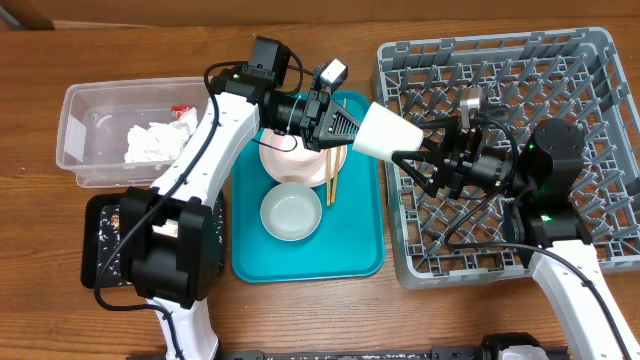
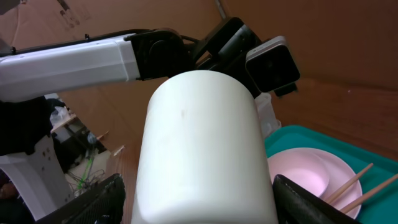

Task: Sort waste into correct bins and load items into the dishwasher
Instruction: 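Reach the right gripper to the white cup and grasp it from the left, then release the cup from the left gripper and carry it over the rack with the right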

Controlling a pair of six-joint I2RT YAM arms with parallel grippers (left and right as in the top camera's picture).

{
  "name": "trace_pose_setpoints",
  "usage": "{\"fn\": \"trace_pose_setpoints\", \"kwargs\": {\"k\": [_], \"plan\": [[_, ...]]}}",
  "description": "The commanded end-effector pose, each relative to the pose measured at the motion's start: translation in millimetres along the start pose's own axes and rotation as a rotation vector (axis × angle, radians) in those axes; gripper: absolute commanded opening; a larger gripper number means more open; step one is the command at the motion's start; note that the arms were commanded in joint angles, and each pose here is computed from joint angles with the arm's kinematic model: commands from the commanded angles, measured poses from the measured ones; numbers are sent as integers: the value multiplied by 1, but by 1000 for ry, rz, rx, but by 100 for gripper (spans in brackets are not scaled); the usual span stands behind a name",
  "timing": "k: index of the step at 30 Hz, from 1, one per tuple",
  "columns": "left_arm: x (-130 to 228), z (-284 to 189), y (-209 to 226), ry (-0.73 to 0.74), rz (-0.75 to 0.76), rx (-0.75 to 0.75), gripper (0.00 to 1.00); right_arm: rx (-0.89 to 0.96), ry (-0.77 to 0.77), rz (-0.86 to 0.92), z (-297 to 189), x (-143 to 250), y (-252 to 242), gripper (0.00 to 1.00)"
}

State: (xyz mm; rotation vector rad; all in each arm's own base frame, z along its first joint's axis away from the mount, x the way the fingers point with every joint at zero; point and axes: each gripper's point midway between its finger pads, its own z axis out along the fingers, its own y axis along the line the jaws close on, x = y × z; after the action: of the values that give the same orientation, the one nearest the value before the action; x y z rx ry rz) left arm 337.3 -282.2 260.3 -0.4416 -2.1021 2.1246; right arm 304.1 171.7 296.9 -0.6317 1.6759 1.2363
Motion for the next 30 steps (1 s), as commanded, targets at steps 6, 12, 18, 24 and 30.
{"fn": "trace_pose_setpoints", "kwargs": {"k": [6,12,18,24,30], "plan": [[5,8,-24,21,75,11,4,20,-7,1,3,-6,-9,77],[4,8,-22,18,75,1,4,23,-1,14,5,-2,-14,73],[4,8,-18,14,74,-24,5,17,-16,-19,4,-8,-13,66],[-3,6,5,-20,75,-161,24,50,-20,-3,4,-7,-19,66],[-19,-17,37,-106,56,-354,45,164,-31,69,2,-4,-40,64]]}}
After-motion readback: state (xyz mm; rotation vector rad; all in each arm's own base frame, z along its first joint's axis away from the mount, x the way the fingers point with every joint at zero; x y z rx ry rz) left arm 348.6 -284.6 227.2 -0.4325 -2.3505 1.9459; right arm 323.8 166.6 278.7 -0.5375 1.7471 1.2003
